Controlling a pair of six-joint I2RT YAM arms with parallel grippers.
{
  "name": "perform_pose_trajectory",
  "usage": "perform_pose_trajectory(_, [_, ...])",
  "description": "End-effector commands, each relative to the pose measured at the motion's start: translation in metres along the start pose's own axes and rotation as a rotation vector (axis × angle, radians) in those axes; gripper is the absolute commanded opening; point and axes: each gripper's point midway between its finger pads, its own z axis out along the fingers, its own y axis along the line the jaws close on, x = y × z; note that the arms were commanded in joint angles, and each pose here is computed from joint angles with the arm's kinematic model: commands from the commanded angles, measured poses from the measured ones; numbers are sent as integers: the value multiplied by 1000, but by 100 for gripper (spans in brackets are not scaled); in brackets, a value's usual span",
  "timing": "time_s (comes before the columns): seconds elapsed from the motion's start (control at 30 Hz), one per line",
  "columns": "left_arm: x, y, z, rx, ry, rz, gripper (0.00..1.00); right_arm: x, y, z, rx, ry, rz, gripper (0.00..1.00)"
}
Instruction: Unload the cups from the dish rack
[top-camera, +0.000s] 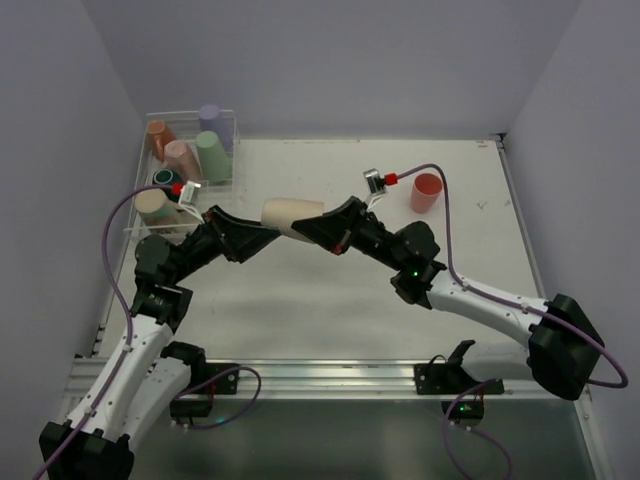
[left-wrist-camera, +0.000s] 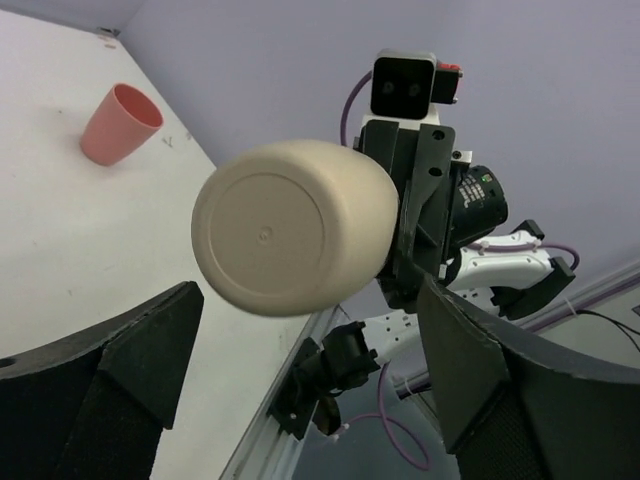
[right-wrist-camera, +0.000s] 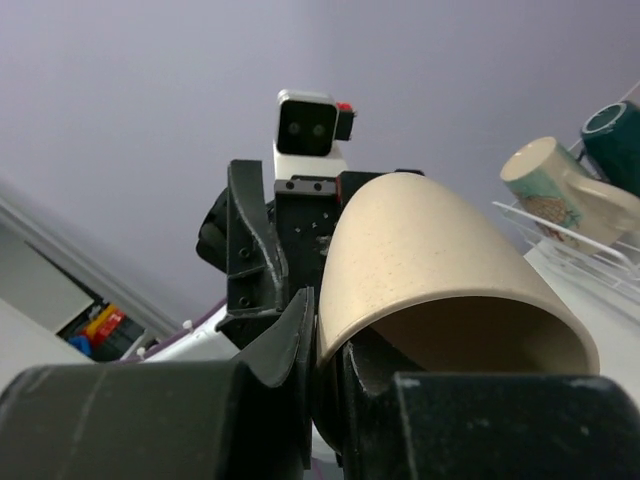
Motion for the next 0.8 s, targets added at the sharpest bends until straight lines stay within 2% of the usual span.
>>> perform_pose_trajectory(0.0, [3, -4, 0, 1, 33, 89, 97, -31, 8, -8, 29, -120, -74, 0])
perform_pose_trajectory(0.07, [-15, -13, 0, -43, -5, 167, 100, -29, -10, -13, 138, -80, -86, 0])
perform_pose_trajectory(0.13, [-20, 1, -5, -158, 2, 261, 100, -42, -20, -22, 237, -91, -172, 0])
perform_pose_trajectory(0.17, [-37, -4, -9, -208, -40, 361, 100, -41, -36, -29, 346, -41, -187, 0])
perform_pose_trajectory(0.2, [-35, 4, -17, -278, -25, 367, 100, -46, -42, -36, 409, -33, -217, 0])
perform_pose_trajectory(0.23, [-39, 5, -21, -312, -33, 403, 100, -52, -69, -58, 557, 13, -277, 0])
perform_pose_trajectory(0.27, [-48, 9, -29, -367, -57, 472, 100, -70, -65, -62, 597, 15, -315, 0])
perform_pose_trajectory(0.3, [-46, 13, -36, -412, -41, 480, 100, -80, -73, -73, 659, 44, -373, 0])
perform_pose_trajectory(0.33, [-49, 18, -41, -454, -49, 501, 100, -89, -101, -104, 805, 89, -367, 0])
perform_pose_trajectory(0.4, [-41, 31, -51, -501, -25, 528, 100, -124, -106, -124, 917, 93, -439, 0])
perform_pose_trajectory(0.43, [-39, 36, -54, -515, -20, 532, 100, -136, -123, -155, 1060, 115, -429, 0])
perform_pose_trajectory(0.5, [-33, 43, -59, -528, -14, 546, 100, -167, -130, -168, 1169, 125, -489, 0])
perform_pose_trajectory(0.53, [-25, 53, -61, -540, 7, 538, 100, -175, -138, -188, 1257, 148, -471, 0])
perform_pose_trajectory(0.63, [-13, 64, -63, -535, 44, 541, 100, -212, -149, -197, 1375, 172, -498, 0])
perform_pose_trajectory(0.77, [-6, 65, -62, -510, 75, 564, 100, -228, -187, -216, 1527, 249, -478, 0])
